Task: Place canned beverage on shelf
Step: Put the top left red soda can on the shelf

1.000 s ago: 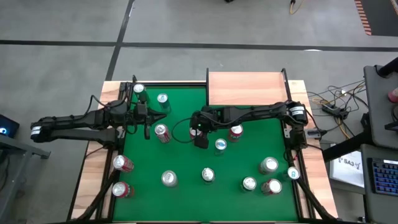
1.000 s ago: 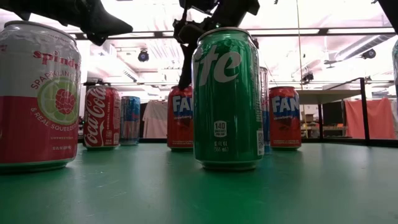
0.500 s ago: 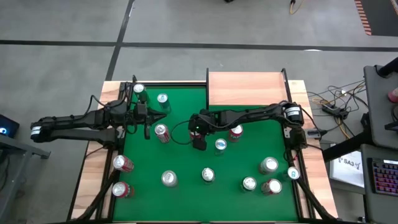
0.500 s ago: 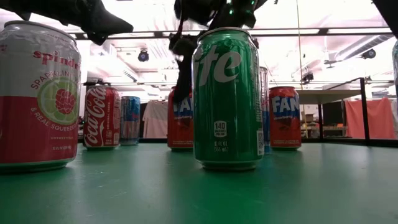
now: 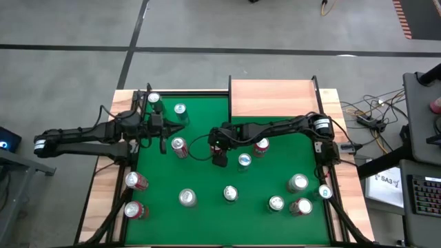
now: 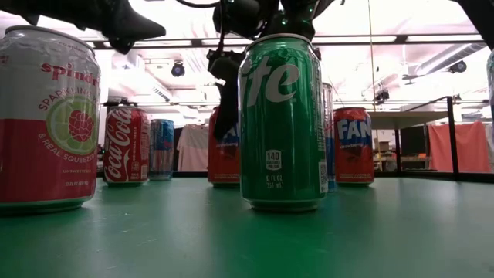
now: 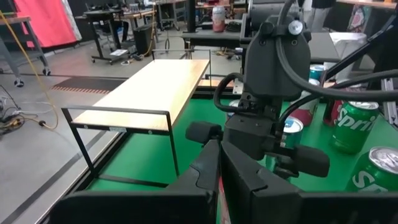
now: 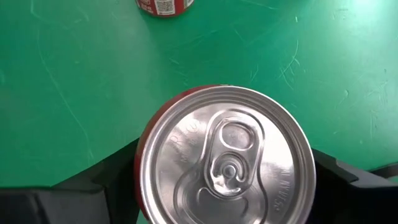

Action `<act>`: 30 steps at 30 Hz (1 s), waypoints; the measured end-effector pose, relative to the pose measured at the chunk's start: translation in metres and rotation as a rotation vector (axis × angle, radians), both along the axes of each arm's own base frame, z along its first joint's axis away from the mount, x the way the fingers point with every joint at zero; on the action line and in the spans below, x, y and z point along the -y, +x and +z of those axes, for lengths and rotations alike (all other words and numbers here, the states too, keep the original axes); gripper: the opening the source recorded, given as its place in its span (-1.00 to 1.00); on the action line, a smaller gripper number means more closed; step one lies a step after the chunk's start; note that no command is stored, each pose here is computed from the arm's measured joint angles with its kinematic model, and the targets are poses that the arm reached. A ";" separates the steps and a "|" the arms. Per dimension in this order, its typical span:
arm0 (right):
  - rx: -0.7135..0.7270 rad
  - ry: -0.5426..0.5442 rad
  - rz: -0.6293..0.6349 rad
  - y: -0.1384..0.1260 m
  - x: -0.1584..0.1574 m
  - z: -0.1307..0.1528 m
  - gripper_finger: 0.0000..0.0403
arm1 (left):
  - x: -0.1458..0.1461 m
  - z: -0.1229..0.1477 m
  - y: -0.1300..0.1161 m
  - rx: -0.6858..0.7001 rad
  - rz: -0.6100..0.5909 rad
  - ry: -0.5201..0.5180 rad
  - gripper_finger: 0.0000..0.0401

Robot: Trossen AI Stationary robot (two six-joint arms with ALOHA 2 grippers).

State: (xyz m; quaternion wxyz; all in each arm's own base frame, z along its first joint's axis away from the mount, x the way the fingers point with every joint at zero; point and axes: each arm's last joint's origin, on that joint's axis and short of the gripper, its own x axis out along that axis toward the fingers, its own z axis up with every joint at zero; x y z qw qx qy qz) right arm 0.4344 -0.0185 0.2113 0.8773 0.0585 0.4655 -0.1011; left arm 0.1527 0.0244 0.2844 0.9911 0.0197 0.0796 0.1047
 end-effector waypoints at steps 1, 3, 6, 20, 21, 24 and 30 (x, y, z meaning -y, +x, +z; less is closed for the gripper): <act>0.003 0.003 -0.005 0.000 0.000 0.000 0.45 | 0.000 0.000 0.000 0.004 0.000 -0.003 -1.00; 0.012 0.013 -0.022 0.001 0.000 0.003 0.45 | 0.000 0.001 0.000 0.009 0.000 -0.002 -1.00; 0.045 0.051 -0.079 0.004 0.000 0.010 0.45 | 0.000 0.001 0.000 0.011 0.001 -0.005 -1.00; 0.125 0.048 -0.116 0.001 0.000 0.119 0.45 | 0.000 0.001 0.000 0.017 0.004 -0.027 -1.00; 0.126 0.034 -0.125 -0.002 0.000 0.129 0.45 | 0.000 0.001 0.000 0.017 0.004 -0.027 -1.00; 0.117 0.005 -0.162 -0.014 0.004 0.155 0.45 | 0.000 0.001 0.000 0.017 0.003 -0.027 -1.00; 0.064 -0.052 -0.288 -0.046 0.028 0.192 0.45 | 0.000 0.001 0.000 0.019 0.003 -0.027 -1.00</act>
